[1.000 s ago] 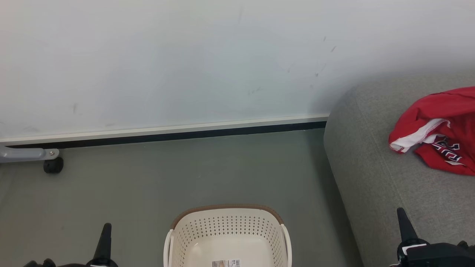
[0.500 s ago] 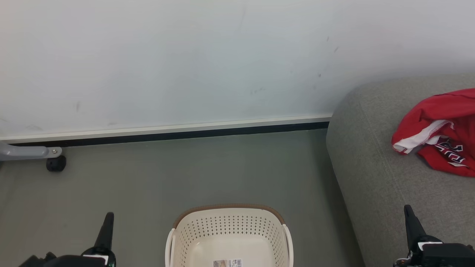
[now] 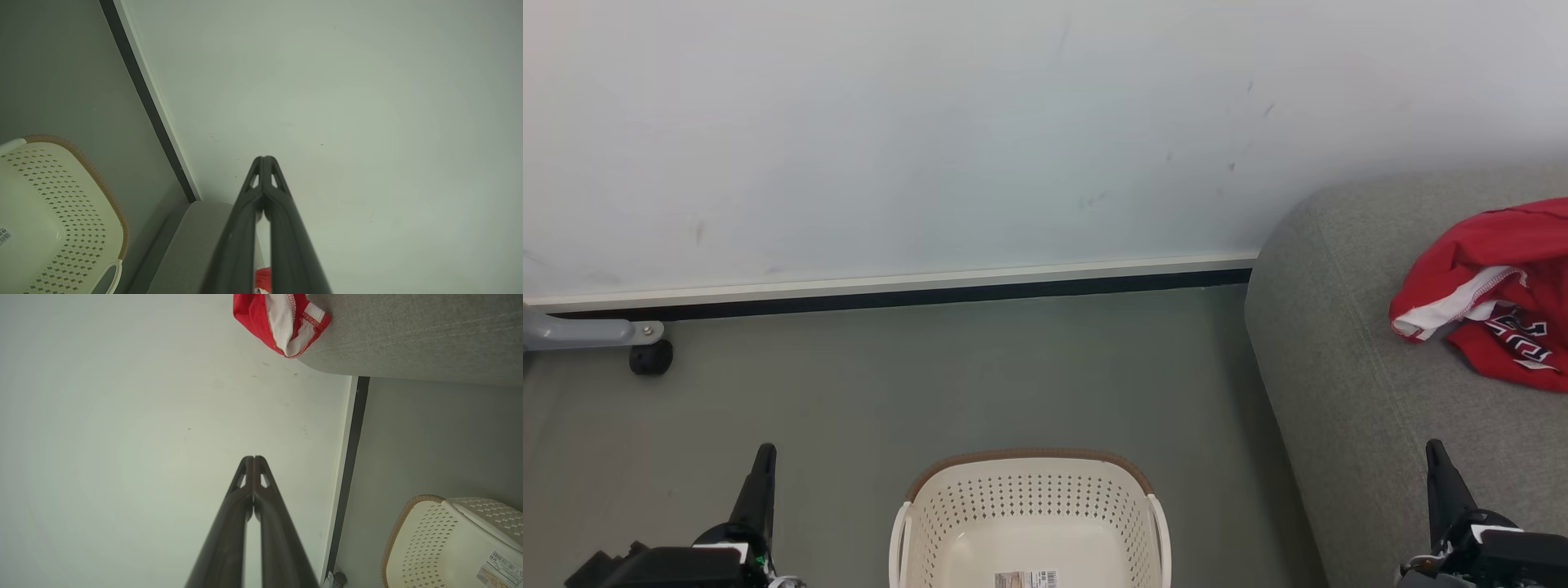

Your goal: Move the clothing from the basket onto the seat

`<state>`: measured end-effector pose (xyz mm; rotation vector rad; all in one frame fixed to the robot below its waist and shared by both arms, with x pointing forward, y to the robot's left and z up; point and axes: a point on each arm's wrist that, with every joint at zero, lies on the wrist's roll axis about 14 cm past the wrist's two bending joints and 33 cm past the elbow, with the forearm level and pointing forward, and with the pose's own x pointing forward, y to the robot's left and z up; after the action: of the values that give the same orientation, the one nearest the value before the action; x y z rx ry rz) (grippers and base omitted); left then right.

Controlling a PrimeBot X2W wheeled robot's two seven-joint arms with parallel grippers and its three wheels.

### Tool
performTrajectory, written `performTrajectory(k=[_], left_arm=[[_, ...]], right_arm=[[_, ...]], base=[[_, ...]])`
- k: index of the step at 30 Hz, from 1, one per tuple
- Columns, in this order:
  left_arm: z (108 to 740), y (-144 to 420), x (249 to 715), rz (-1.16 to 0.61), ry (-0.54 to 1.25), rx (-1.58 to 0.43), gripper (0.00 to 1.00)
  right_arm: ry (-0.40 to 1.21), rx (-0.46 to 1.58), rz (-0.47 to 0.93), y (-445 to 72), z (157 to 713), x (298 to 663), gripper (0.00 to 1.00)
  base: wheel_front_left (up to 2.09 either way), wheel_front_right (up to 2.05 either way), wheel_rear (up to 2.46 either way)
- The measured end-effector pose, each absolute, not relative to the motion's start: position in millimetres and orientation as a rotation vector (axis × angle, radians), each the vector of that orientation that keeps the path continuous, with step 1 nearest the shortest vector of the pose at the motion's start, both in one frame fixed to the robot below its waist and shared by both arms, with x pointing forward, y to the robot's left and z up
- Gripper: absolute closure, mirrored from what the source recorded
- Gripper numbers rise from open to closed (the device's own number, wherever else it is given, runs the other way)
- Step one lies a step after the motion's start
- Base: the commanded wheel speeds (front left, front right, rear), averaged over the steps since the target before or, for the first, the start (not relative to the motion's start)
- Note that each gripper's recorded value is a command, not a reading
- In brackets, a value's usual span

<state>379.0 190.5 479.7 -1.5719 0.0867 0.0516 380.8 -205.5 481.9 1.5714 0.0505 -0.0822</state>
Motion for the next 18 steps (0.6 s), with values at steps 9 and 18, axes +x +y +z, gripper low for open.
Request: performTrajectory(k=[9, 18], left_arm=[[479.5, 190.4, 379.0, 0.052, 0.087, -1.573, 1.0], [479.5, 190.2, 379.0, 0.052, 0.087, -1.573, 1.0]], right_arm=[[0.05, 1.572, -0.081, -205.3, 482.2, 381.0, 1.0], [0.049, 1.572, -0.081, -205.4, 482.2, 381.0, 1.0]], base=[[0.0, 0.0, 0.0], [0.0, 0.0, 0.0]])
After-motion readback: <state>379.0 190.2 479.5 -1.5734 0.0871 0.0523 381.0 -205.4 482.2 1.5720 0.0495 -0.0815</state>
